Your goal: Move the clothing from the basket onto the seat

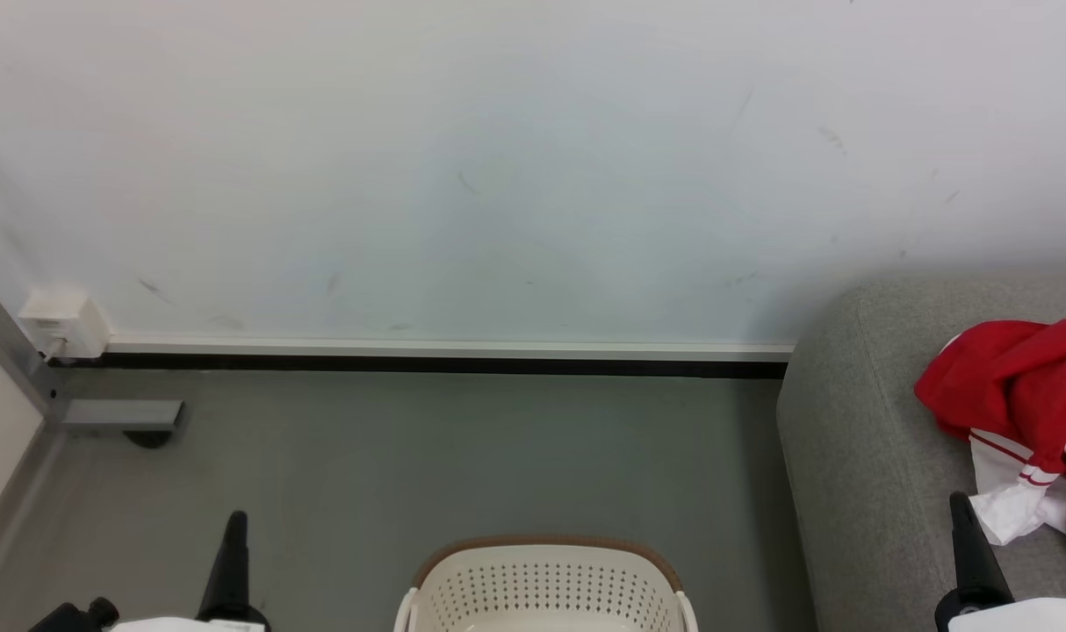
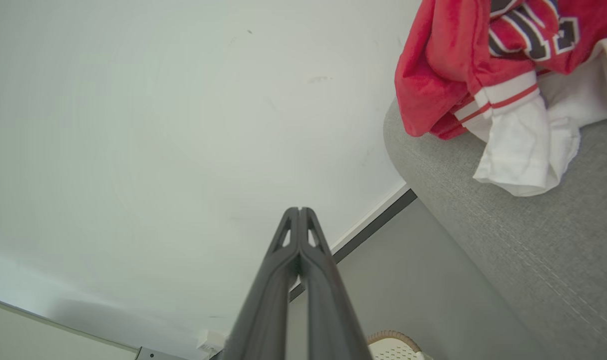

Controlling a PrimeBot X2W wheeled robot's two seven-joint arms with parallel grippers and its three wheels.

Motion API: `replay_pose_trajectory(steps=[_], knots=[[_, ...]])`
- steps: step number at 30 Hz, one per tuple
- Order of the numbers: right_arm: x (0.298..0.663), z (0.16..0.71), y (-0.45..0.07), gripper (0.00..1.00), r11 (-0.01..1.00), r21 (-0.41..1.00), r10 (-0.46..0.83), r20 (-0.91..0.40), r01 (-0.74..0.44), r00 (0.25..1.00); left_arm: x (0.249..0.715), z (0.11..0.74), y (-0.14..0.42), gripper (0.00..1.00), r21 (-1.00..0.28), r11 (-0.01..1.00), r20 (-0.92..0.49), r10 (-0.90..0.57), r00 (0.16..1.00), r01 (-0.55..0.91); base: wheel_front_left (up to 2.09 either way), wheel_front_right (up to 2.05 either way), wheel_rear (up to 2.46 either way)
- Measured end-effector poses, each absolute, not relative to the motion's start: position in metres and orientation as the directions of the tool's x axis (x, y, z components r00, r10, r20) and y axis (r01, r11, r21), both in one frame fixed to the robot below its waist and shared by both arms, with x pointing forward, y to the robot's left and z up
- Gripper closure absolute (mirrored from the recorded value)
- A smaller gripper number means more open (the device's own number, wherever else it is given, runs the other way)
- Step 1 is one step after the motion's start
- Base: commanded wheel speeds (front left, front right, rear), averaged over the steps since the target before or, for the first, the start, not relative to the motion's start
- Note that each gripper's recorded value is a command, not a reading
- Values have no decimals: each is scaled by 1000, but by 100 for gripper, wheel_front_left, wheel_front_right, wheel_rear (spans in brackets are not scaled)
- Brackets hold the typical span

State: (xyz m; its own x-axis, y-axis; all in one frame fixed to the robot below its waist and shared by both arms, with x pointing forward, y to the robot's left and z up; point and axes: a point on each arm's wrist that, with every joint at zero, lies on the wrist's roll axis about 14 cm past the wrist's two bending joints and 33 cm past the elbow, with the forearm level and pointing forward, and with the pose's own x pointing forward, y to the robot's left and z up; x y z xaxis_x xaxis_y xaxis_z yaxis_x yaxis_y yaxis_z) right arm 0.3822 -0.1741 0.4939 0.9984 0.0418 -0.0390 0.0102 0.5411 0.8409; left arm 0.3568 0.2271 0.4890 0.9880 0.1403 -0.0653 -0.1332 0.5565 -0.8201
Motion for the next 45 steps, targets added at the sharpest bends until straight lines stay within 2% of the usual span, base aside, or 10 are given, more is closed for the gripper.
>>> replay_pose_trajectory(steps=[20,45], knots=[[386,497,-182,100,370,929,28,-39,25,999,368,497,220,100,-920,380,-57,103,993,-92,0,0,0],[388,502,-191,100,179,984,15,-24,21,1000,379,505,210,100,-980,190,-41,52,998,-50,0,0,0]])
